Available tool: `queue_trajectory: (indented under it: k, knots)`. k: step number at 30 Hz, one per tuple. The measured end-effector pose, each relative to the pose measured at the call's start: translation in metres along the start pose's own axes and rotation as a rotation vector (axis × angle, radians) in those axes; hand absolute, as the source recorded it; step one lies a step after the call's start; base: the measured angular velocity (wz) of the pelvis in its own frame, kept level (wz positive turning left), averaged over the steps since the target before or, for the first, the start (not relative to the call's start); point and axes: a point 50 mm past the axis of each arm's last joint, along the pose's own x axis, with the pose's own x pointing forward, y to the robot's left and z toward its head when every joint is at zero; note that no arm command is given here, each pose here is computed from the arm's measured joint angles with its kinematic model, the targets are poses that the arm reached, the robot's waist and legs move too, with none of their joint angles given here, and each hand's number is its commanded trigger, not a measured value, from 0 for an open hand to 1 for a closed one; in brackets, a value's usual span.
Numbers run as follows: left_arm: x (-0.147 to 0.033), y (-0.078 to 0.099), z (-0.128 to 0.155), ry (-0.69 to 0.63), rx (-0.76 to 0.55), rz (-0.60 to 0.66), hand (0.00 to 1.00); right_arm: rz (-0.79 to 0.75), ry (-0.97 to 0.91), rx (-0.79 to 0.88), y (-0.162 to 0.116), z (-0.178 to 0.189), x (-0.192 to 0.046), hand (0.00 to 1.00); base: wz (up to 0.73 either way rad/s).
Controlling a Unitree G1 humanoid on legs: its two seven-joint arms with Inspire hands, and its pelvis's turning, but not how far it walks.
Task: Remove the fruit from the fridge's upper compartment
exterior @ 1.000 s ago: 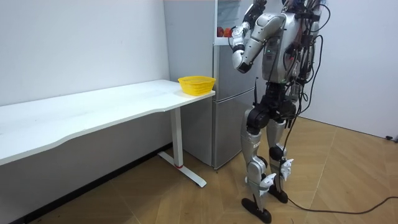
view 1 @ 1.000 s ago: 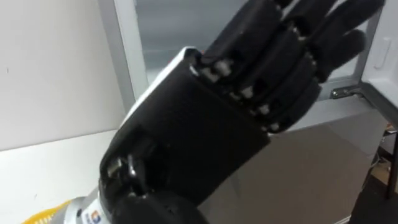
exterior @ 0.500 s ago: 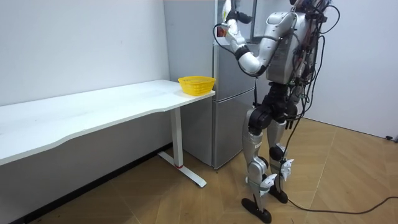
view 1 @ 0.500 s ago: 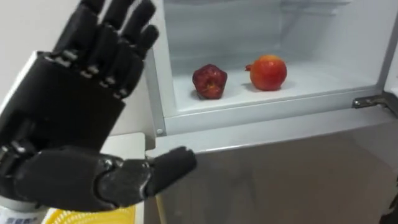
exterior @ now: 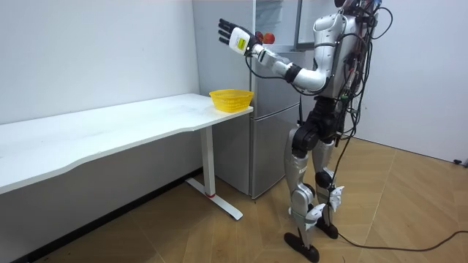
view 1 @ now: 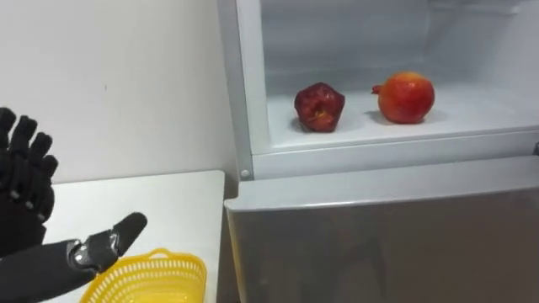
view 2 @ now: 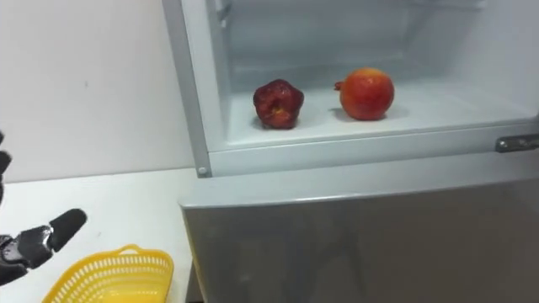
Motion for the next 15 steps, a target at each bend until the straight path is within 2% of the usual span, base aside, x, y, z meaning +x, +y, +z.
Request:
queue_trajectory:
  k: [7, 9, 10, 12, 13, 15]
  knots:
    - [-0.024, 0.038, -0.033, 0.173, 0.046, 0.321, 0.00, -0.013, 0.007, 0.034, -0.001, -0.006, -0.001, 0.00, 0.04]
    - [-0.041, 0.062, -0.058, 0.286, 0.058, 0.477, 0.00, -0.012, 0.034, 0.044, 0.000, -0.016, -0.002, 0.00, -0.03]
    - [-0.048, 0.068, -0.065, 0.327, 0.051, 0.522, 0.00, -0.010, 0.038, 0.045, 0.000, -0.018, -0.003, 0.00, 0.00]
    - [-0.079, 0.089, -0.096, 0.488, 0.040, 0.695, 0.00, -0.007, 0.056, 0.057, 0.001, -0.024, -0.004, 0.00, 0.00]
    - [-0.089, 0.094, -0.105, 0.540, 0.040, 0.741, 0.00, -0.008, 0.063, 0.058, 0.001, -0.025, -0.004, 0.00, 0.00]
    - [-0.133, 0.107, -0.135, 0.743, 0.039, 0.899, 0.00, -0.005, 0.073, 0.066, 0.000, -0.025, -0.004, 0.00, 0.00]
